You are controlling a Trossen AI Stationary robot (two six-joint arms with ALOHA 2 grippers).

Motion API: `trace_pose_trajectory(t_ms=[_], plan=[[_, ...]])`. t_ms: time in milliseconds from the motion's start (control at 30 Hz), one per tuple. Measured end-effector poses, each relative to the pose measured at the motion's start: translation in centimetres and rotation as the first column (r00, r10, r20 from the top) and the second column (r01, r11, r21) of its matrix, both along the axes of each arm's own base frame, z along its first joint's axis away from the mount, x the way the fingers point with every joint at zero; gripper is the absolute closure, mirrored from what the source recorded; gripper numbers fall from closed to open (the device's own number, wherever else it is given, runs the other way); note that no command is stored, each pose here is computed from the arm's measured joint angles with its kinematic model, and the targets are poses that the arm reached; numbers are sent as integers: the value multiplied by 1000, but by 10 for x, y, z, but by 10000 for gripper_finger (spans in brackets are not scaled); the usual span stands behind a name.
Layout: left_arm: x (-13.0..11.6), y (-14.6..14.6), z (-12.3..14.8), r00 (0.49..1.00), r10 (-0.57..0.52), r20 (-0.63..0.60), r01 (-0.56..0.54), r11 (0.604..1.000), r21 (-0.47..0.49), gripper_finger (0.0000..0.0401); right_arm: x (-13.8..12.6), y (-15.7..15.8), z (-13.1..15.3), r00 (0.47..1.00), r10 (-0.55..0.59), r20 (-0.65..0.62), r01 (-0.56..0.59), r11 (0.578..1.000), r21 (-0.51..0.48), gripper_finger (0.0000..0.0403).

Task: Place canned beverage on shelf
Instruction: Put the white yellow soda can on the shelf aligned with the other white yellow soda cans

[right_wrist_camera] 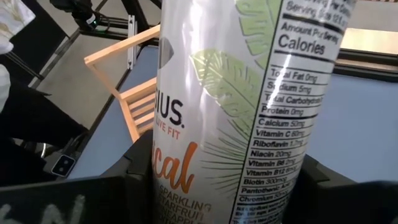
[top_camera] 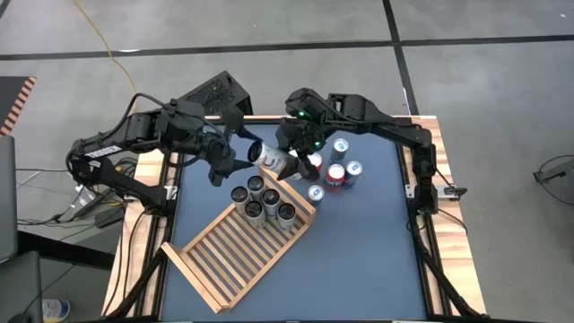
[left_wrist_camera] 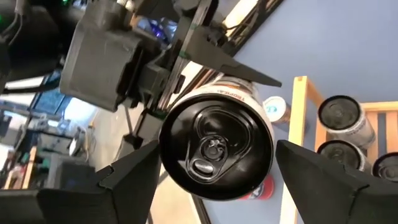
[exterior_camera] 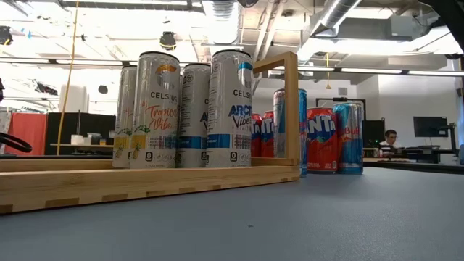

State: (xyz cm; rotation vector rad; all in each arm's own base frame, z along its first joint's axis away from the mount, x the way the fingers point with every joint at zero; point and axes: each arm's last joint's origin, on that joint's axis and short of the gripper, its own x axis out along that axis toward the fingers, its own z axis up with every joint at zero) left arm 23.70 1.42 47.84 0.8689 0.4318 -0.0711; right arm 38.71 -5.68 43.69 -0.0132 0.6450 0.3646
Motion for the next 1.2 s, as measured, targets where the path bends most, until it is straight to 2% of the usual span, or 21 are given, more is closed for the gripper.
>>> trace_pose_trajectory(t_ms=[300, 400, 633, 800, 1000, 1200], plan=[[2, -2, -2, 997, -78, -18, 79, 996, 51, 101, 12, 4, -13, 999, 20, -29, -20, 1000, 3, 196], [5, -2, -7, 996, -70, -59, 72, 996, 43, 100, 14, 3, -17, 999, 19, -46, -19, 1000, 9, 196], [30, -6, -20, 991, -87, -103, 92, 995, 48, 101, 15, 2, -17, 999, 8, -44, -8, 1000, 3, 196], [31, -8, -23, 990, -50, -134, 62, 995, 84, 105, 15, 0, -17, 999, 6, -48, -6, 1000, 3, 189], [19, -8, -17, 993, -30, -114, 41, 994, 98, 114, 15, 0, -17, 999, 12, -45, -12, 1000, -2, 187], [22, -7, -25, 983, -8, -182, 30, 992, 120, 115, 15, 1, -20, 998, 14, -62, -14, 1000, -2, 186]])
